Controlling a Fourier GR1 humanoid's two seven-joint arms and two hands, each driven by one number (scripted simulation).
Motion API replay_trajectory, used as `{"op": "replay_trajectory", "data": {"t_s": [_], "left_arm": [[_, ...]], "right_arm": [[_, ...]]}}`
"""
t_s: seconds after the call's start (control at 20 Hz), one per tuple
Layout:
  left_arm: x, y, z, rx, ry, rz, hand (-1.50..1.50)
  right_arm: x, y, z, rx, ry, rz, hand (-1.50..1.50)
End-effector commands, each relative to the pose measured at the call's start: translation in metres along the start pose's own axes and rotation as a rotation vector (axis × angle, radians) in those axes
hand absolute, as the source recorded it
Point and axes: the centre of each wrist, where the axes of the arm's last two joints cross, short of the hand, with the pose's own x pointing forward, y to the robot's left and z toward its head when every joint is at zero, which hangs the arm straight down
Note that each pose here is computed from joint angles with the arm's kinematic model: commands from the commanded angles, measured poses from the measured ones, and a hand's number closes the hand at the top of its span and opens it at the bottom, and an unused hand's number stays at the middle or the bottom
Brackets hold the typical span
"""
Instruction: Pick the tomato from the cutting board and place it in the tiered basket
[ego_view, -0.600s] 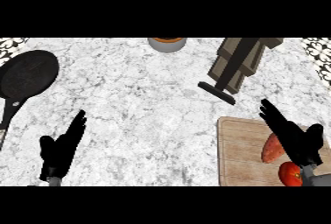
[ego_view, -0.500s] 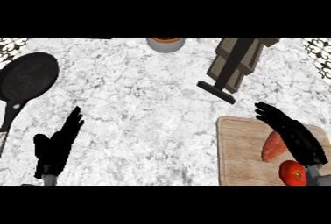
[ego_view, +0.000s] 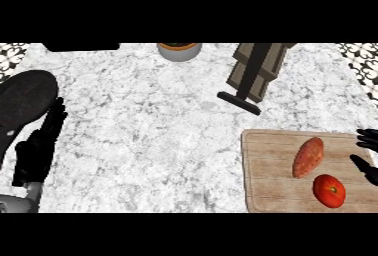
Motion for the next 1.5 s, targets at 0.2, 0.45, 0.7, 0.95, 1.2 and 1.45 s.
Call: {"op": "replay_trajectory", "data": {"t_s": [0.2, 0.45, 0.7, 0.95, 1.2, 1.45], "left_arm": [[0.007, -0.007, -0.017, -0.005, -0.03, -0.046, 0.0], [0.016, -0.013, -0.013, -0.008, -0.032, -0.029, 0.0], [0.03, -0.004, -0.012, -0.009, -0.048, -0.025, 0.0], [0.015, -0.009, -0.019, -0.016, -0.044, -0.044, 0.0], [0.016, -0.017, -0.028, -0.016, -0.053, -0.042, 0.0], [0.013, -0.004, -0.018, -0.031, -0.04, -0.039, 0.0]], "right_arm": [[0.042, -0.083, 0.05, 0.017, -0.023, 0.16, -1.5], [0.088, -0.089, 0.033, 0.269, 0.081, 0.491, -1.5], [0.133, -0.064, 0.026, 0.406, 0.149, 0.649, -1.5], [0.152, -0.034, 0.015, 0.361, 0.202, 0.679, -1.5], [0.159, -0.002, 0.01, 0.4, 0.324, 0.707, -1.5], [0.136, 0.01, 0.01, 0.434, 0.4, 0.759, -1.5]]}}
